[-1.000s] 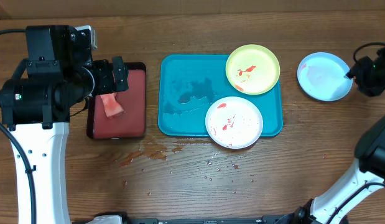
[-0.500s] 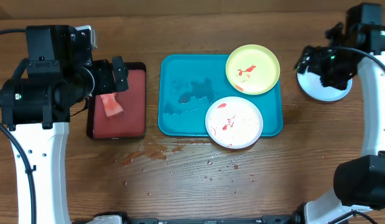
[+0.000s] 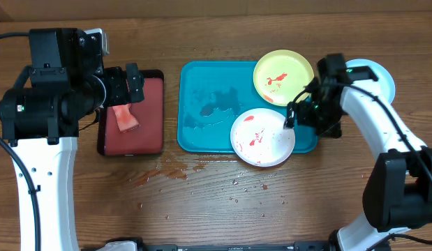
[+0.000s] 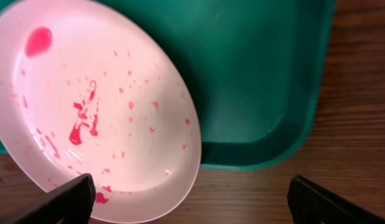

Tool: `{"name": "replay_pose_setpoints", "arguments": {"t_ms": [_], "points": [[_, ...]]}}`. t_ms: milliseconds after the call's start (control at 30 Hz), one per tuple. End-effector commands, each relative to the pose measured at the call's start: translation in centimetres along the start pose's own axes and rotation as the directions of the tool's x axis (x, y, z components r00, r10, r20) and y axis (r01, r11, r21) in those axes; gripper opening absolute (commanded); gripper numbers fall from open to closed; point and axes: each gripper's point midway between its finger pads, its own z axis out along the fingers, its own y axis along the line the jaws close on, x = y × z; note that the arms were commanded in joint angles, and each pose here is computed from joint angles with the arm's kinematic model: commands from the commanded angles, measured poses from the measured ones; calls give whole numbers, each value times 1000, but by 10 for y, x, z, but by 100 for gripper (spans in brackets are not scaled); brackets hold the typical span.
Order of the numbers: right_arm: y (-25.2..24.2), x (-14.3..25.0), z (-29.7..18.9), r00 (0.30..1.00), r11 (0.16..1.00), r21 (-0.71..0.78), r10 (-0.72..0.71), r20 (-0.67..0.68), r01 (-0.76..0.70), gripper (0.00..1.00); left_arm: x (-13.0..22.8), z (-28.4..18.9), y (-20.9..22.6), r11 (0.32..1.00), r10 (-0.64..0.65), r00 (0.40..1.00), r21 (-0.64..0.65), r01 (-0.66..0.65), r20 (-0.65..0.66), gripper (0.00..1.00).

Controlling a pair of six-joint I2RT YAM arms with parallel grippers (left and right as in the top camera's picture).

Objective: Clean dirty plates on tray and stack at the side
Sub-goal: 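Grasp the white plate rim with the right gripper and drag it left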

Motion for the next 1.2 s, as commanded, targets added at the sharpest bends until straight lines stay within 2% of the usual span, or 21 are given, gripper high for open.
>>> {"name": "replay_pose_setpoints", "arguments": {"t_ms": [0,100,167,333,467,633,933,1167], "points": [[0,4,13,1000,1000,-3,4,-2,-4,100,1,-3,-5,999,30,1000,17,-30,7,100],[-3,4,27,1000,1000,-8,18,14,-17,99,1,-3,-5,999,30,1000,16,-30,7,100],[-4,3,35,1000,1000,-12,19,24,-18,91,1,-3,-5,999,29,1000,16,-30,7,100],[-6,2,46,999,1000,-20,13,45,-12,58,1,-3,-5,999,29,1000,16,-29,7,100],[-4,-1,49,998,999,-36,9,59,-7,29,1,-3,-5,999,29,1000,16,-29,7,100],[2,-6,48,997,998,-66,1,81,4,6,1,-3,-5,999,29,1000,16,-29,7,100],[37,-7,48,995,985,-163,-32,92,46,4,1,-3,-5,999,29,1000,16,-29,7,100],[93,-23,46,980,973,-218,-33,196,77,4,1,-3,-5,999,29,1000,16,-29,7,100]]}}
